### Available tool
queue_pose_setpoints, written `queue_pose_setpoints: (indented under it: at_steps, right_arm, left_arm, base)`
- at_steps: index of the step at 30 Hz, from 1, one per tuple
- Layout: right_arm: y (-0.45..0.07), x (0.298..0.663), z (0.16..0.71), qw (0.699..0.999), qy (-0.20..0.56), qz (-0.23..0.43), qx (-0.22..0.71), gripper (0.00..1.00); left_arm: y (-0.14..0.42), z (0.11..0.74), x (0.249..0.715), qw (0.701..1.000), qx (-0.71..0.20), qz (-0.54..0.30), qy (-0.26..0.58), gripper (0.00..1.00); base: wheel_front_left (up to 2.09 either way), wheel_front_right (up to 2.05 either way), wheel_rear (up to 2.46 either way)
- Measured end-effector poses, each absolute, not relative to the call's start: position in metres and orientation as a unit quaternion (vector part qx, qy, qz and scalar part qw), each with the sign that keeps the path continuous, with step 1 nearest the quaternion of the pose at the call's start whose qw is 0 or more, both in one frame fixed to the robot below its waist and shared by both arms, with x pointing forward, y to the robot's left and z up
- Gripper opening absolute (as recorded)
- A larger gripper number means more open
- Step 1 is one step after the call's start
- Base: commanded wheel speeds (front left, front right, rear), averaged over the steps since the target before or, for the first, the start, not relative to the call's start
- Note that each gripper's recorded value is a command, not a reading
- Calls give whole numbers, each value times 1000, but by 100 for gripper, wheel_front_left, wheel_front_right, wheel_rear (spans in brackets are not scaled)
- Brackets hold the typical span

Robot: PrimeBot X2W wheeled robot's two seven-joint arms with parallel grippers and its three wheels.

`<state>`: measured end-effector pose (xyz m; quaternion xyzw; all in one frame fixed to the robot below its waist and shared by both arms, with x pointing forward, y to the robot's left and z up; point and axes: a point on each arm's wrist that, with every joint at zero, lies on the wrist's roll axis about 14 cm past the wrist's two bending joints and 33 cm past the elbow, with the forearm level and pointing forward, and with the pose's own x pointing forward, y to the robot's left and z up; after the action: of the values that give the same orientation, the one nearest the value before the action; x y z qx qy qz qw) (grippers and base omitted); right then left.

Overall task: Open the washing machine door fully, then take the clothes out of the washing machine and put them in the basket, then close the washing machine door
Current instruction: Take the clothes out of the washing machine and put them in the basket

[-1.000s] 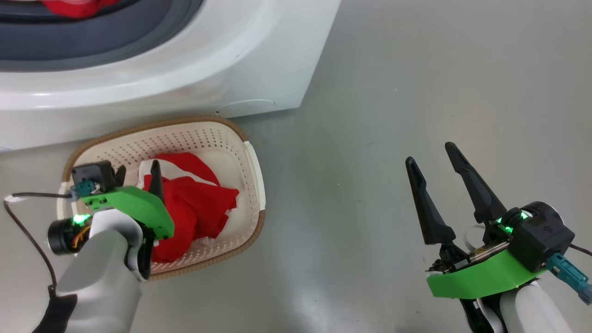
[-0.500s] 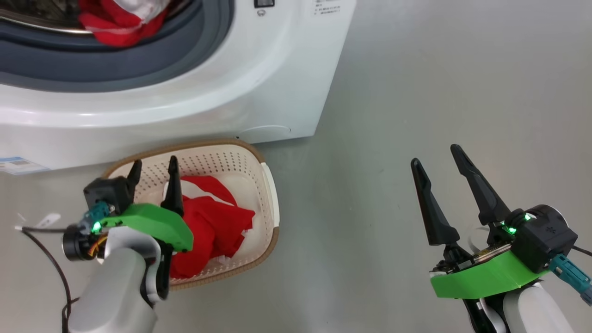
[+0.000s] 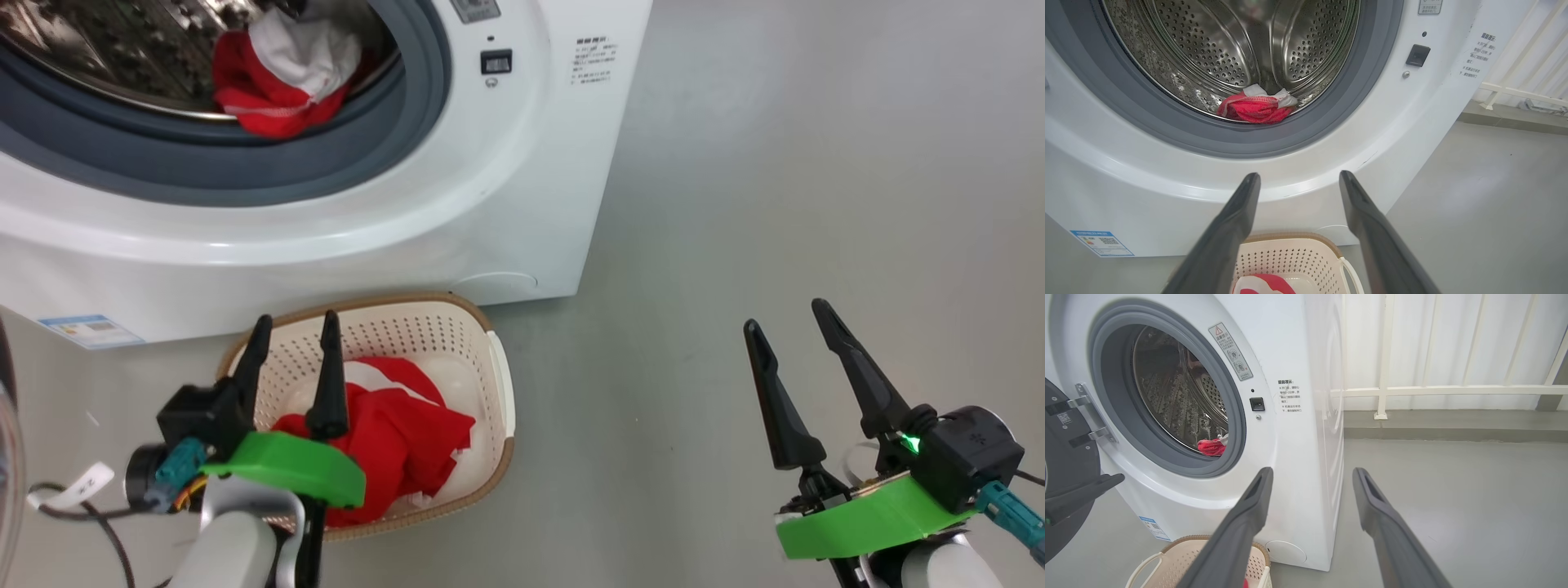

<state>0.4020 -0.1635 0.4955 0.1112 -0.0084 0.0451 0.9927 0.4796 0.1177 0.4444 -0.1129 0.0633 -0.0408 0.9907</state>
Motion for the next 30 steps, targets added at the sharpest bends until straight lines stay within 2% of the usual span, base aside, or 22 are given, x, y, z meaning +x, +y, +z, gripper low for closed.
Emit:
queue_pose_setpoints:
  at_steps: [9, 30]
  right_arm:
    - [-168, 392, 516, 994, -36, 42, 93, 100]
    - [-184, 356, 514, 995, -29, 15, 97, 100]
  left_arm:
    - [131, 482, 455, 994, -105, -35, 10, 100]
    - [147, 528, 403, 995, -83, -15, -54, 100]
  base:
    - [0, 0, 0]
    - [0, 0, 0]
